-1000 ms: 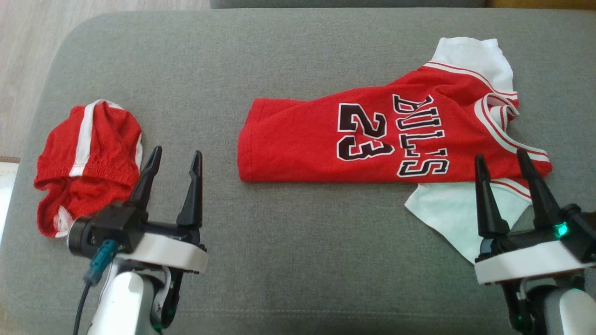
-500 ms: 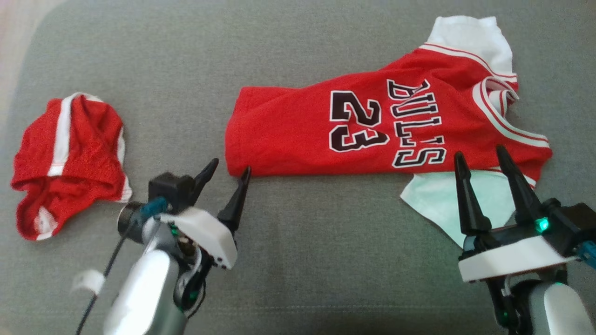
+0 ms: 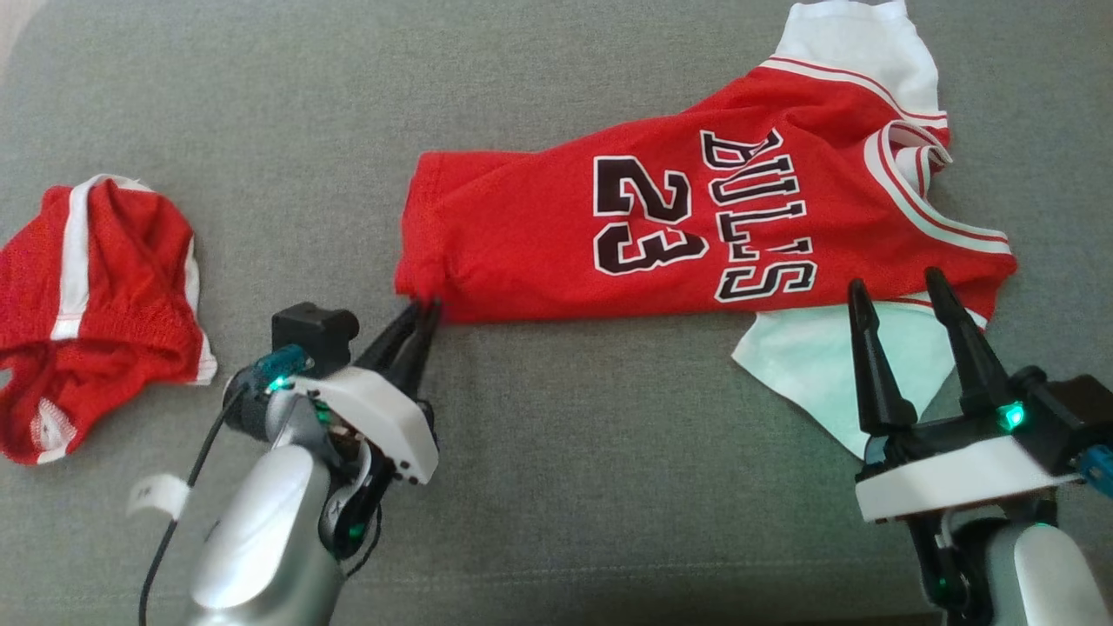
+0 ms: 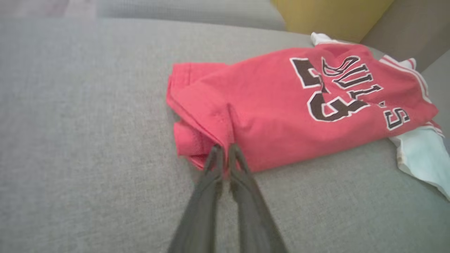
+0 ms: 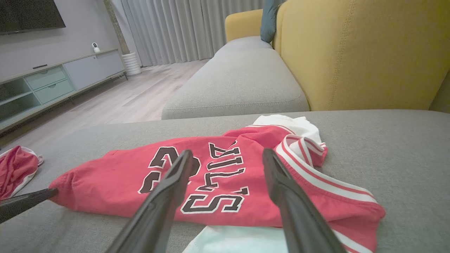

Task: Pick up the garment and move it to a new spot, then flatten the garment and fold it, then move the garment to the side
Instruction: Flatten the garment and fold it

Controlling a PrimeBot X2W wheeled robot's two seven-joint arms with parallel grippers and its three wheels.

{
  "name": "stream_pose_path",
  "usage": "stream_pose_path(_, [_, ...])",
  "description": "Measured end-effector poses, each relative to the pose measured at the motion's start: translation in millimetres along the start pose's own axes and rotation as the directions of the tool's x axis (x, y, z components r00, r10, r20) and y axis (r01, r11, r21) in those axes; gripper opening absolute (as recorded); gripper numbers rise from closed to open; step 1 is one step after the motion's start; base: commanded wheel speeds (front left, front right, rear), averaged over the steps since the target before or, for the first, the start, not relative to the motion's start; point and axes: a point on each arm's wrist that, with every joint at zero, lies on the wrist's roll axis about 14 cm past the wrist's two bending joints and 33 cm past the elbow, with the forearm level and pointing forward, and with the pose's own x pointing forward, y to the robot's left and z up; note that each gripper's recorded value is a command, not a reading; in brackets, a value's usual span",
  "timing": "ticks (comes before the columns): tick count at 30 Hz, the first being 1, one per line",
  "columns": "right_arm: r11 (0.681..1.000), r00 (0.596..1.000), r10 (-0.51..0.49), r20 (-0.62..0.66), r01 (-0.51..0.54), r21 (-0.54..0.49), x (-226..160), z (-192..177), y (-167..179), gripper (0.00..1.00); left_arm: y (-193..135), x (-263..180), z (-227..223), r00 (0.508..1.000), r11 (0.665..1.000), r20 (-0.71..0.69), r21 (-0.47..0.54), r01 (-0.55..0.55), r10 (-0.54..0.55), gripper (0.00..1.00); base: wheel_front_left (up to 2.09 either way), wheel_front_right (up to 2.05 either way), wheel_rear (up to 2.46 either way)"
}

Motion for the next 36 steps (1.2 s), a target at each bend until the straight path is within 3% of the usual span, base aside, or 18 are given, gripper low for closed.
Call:
stream_pose_path(13, [1.000,0.999,-0.001,0.041,0.001,0.005,-0.1,12.5,0.0,1.00,-28.3,-32.4,81.2,0.960,0.984,0.257,0.167,0.068,-0.110,0.00,0.00,0.00,0.00])
stream_pose_path(23, [0.999,0.998,0.018,0.057,-0.020,0.033,1.4,17.2,6.4,1.00,-51.1,-70.9,99.0,0.951,0.988,0.287,0.134,0.081,-0.117,0.00,0.00,0.00,0.00])
stream_pose_path(36, [0.999,1.000,-0.022,0.015,0.021,0.044,2.1,2.3,-7.3,1.00,6.1,-27.5,53.9,0.989,1.000,0.148,0.021,-0.023,0.020,0.00,0.00,0.00,0.00])
